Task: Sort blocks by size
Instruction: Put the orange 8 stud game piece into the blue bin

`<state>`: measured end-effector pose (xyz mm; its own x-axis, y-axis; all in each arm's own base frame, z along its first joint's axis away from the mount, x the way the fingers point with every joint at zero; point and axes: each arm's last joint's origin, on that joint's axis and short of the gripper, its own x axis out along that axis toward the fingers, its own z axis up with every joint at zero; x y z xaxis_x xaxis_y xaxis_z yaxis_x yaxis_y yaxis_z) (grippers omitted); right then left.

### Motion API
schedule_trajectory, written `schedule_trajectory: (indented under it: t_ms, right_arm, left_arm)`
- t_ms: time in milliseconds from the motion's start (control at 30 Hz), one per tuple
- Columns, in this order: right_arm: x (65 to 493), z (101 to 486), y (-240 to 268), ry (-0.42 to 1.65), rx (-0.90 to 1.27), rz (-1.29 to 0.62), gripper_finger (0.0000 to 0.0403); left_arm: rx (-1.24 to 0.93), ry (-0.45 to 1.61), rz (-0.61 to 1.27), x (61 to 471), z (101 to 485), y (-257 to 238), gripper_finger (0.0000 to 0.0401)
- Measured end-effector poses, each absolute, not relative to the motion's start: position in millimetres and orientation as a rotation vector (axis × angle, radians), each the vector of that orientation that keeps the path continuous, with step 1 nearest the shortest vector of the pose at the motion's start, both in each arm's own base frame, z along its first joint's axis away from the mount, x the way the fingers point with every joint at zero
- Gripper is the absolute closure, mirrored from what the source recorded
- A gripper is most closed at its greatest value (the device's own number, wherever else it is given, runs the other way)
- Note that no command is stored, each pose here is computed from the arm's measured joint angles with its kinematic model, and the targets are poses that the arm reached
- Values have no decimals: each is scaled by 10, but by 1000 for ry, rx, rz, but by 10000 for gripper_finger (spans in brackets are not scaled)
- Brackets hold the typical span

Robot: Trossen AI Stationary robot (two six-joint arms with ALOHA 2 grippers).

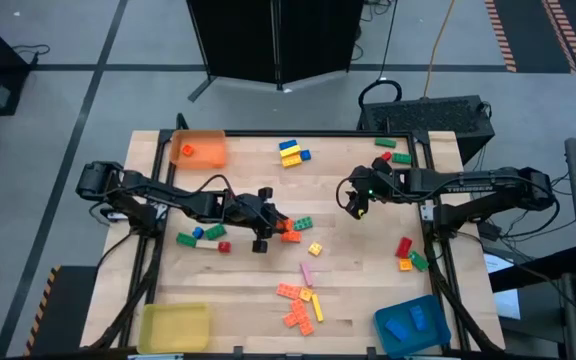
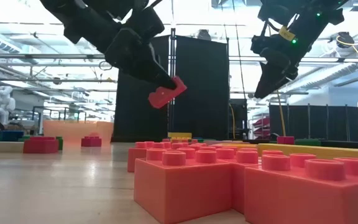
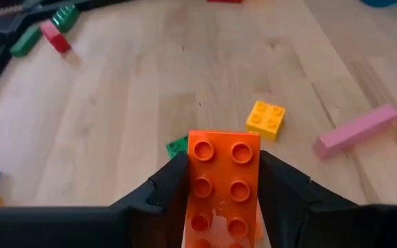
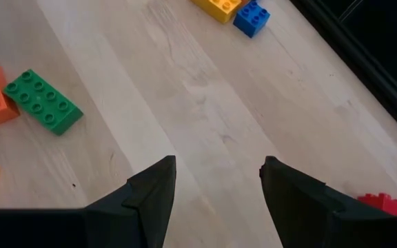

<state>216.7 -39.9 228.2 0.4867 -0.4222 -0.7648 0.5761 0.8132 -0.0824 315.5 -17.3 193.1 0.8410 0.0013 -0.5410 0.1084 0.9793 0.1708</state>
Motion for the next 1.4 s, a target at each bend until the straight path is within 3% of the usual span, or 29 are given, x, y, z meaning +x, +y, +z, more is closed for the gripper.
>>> schedule_trajectory:
  t_ms: [967,1400]
  right_arm:
    - [2160,2279,-397,876,207,-619,197]
    - [2171,2288,-399,868,189,-608,198]
  left_arm:
    - [213,567,-83,3156,1930,-176,262]
    - [200,613,-53,3272,1600,-175,262]
